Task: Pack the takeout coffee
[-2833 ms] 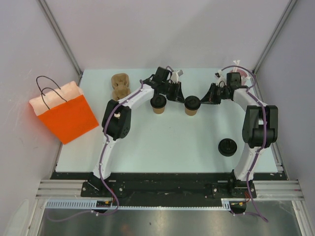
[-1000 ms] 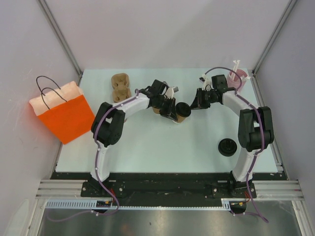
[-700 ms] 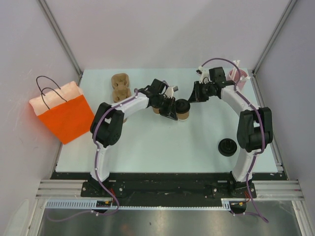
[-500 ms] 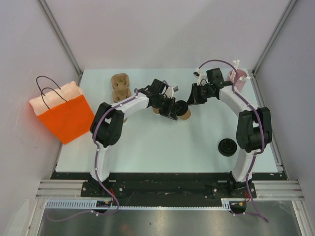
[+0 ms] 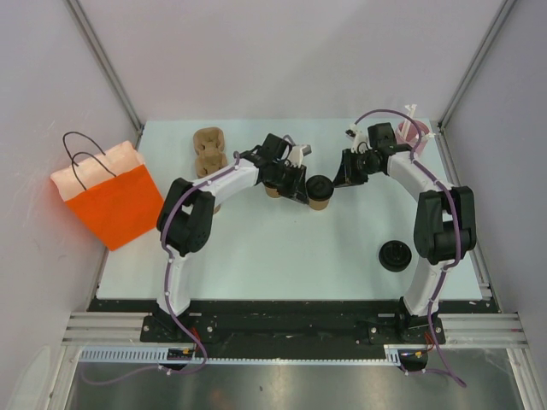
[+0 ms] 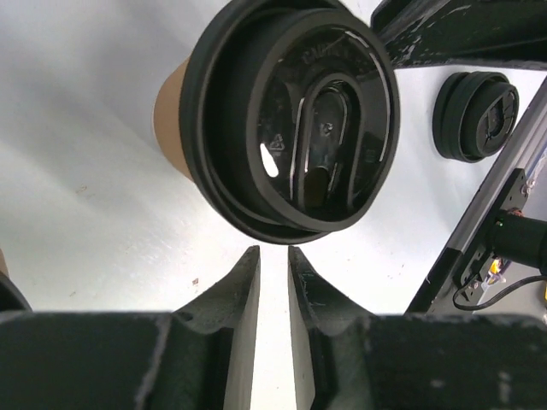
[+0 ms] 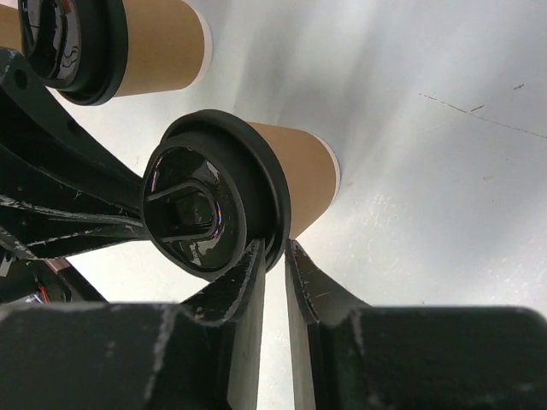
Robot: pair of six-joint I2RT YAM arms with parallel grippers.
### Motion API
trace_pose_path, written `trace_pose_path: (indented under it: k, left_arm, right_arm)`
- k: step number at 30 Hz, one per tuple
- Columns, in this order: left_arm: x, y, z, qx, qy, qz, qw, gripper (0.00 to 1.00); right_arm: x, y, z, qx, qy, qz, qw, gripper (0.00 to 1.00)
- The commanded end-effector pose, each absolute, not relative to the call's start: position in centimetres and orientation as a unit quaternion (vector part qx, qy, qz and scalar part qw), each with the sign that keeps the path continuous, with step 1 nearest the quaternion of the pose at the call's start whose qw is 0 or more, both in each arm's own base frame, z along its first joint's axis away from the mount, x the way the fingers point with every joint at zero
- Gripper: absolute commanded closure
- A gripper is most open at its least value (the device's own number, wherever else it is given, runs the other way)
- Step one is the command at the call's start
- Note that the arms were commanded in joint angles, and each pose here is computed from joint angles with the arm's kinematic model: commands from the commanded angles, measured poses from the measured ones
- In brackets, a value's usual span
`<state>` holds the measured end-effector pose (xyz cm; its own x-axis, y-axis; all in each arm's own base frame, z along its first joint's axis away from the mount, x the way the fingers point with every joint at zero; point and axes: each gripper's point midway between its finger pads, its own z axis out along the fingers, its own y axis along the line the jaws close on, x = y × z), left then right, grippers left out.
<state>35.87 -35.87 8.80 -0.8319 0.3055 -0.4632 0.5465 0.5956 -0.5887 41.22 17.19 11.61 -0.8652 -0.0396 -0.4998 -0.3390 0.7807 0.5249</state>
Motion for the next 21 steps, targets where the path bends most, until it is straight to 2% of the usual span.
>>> trace_pose_path:
  k: [1, 10, 16, 21]
  left_arm:
    - [36.5, -36.9, 14.3, 0.273, 0.844, -0.41, 0.212, 0.76]
    - [36.8, -36.7, 16.7, 0.272, 0.836, -0.415, 0.235, 0.75]
    - [36.6, -36.6, 18.0, 0.281, 0.827, -0.418, 0.247, 0.72]
    - [38.9, -36.1, 19.0, 0.26, 0.832, -0.405, 0.274, 0.66]
  right_arm:
    - [41.6, 17.2, 13.2, -0.114, 0.904, 0.319, 0.26, 0.79]
    - [42.2, 16.2, 15.0, -0.103, 0.903, 0.311, 0.278, 0.66]
    - [41.7, 16.0, 15.7, -0.103, 0.903, 0.312, 0.277, 0.64]
    - [41.2, 16.3, 16.9, -0.105, 0.898, 0.319, 0.284, 0.63]
